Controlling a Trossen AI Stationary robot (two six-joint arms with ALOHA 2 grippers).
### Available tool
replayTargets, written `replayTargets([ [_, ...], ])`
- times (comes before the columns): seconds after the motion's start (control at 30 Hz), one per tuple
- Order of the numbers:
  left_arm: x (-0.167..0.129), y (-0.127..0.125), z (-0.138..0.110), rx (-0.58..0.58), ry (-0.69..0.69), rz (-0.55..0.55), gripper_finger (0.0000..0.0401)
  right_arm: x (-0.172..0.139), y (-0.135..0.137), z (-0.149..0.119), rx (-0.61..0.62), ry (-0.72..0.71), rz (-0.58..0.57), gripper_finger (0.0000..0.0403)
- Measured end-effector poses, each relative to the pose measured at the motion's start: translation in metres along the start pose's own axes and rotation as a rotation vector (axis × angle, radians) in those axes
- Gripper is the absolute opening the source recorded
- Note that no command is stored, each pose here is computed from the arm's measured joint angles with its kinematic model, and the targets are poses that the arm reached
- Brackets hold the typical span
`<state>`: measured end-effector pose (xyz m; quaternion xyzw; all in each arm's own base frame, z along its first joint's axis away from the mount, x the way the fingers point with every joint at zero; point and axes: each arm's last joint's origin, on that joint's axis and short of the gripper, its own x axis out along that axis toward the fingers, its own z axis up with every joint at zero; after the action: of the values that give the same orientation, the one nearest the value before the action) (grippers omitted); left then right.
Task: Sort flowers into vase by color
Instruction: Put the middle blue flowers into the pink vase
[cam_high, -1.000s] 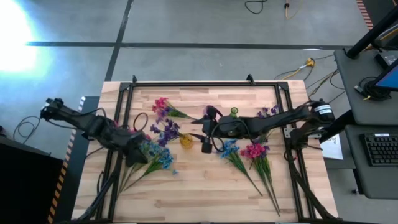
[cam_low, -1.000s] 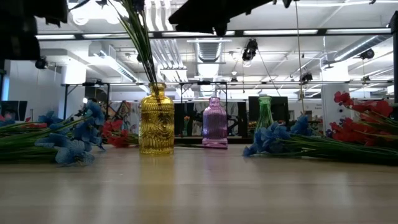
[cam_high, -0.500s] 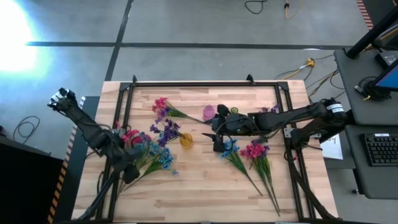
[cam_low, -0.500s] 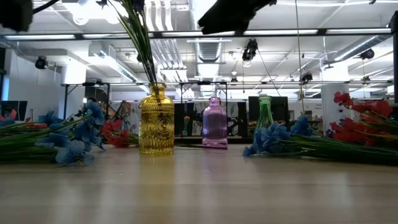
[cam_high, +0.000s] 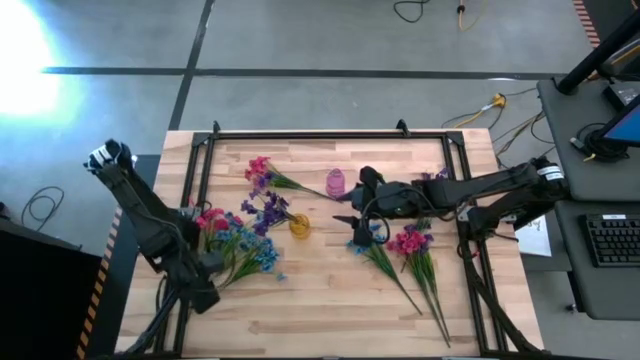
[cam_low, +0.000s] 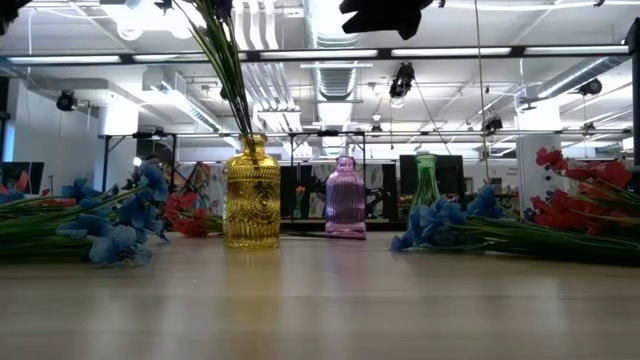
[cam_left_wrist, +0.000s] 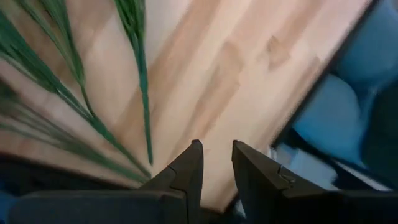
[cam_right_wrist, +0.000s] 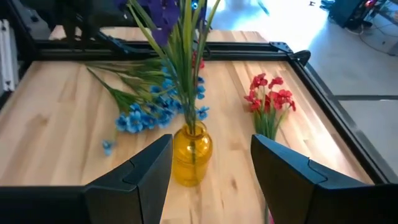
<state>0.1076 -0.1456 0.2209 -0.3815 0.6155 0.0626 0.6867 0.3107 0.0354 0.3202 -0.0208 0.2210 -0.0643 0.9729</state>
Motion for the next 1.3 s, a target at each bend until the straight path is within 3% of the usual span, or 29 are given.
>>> replayTargets([
  [0.3,0.033,-0.006,0.007,-0.007,-0.128,0.131,0.0075,-0.018,0.006,0.001,0.043,0.019,0.026,0.0210],
  [0.9,0.089,0.001,0.025,-0.132,-0.181,0.396,0.0075,-0.021,0.009,0.002,0.047,0.009,0.039,0.0210],
  [1.3,0.094,0.000,0.028,-0.187,-0.186,0.400,0.0058,-0.021,0.010,0.002,0.039,0.009,0.040,0.0210],
])
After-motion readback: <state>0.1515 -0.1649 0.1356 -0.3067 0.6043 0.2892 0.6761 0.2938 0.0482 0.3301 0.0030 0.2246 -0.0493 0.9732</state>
